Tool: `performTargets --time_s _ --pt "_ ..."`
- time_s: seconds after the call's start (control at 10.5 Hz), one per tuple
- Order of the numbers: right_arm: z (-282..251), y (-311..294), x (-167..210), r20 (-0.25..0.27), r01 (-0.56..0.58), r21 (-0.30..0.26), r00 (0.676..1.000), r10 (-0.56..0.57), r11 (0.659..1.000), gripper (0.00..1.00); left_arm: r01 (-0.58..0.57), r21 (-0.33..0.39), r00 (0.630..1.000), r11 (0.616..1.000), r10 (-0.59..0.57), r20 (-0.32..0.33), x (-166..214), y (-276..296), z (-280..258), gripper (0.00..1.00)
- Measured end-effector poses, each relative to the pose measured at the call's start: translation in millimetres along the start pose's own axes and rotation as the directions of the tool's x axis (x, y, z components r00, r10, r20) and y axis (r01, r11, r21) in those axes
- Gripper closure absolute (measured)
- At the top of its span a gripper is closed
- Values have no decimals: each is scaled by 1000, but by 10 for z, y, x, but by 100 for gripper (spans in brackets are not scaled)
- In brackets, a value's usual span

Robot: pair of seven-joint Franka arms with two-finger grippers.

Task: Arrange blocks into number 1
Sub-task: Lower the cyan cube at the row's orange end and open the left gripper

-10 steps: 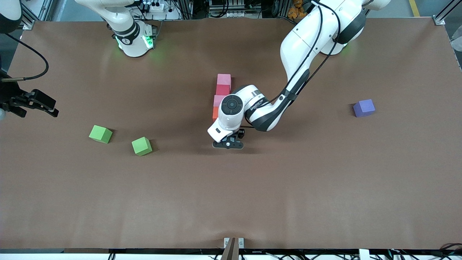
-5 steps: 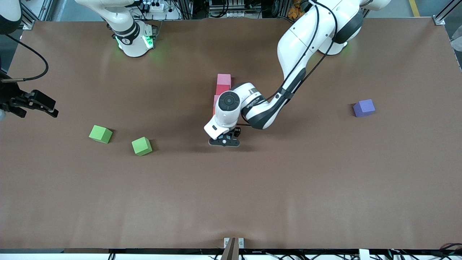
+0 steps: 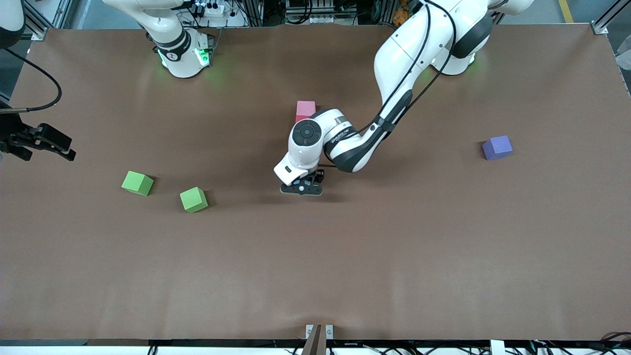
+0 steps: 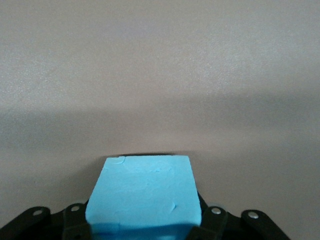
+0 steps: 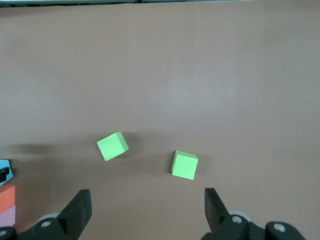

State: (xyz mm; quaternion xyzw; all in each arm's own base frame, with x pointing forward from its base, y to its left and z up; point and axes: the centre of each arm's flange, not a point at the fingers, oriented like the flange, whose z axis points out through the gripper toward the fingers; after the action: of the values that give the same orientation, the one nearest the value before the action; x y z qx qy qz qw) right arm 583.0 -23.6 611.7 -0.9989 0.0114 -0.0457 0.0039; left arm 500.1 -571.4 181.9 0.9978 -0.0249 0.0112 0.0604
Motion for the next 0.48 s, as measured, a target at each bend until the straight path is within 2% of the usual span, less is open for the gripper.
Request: performTargets --time_s 0.48 --pt "8 0 3 1 1 0 1000 -1 1000 0 -10 7 1000 1000 10 -3 -60 56 12 38"
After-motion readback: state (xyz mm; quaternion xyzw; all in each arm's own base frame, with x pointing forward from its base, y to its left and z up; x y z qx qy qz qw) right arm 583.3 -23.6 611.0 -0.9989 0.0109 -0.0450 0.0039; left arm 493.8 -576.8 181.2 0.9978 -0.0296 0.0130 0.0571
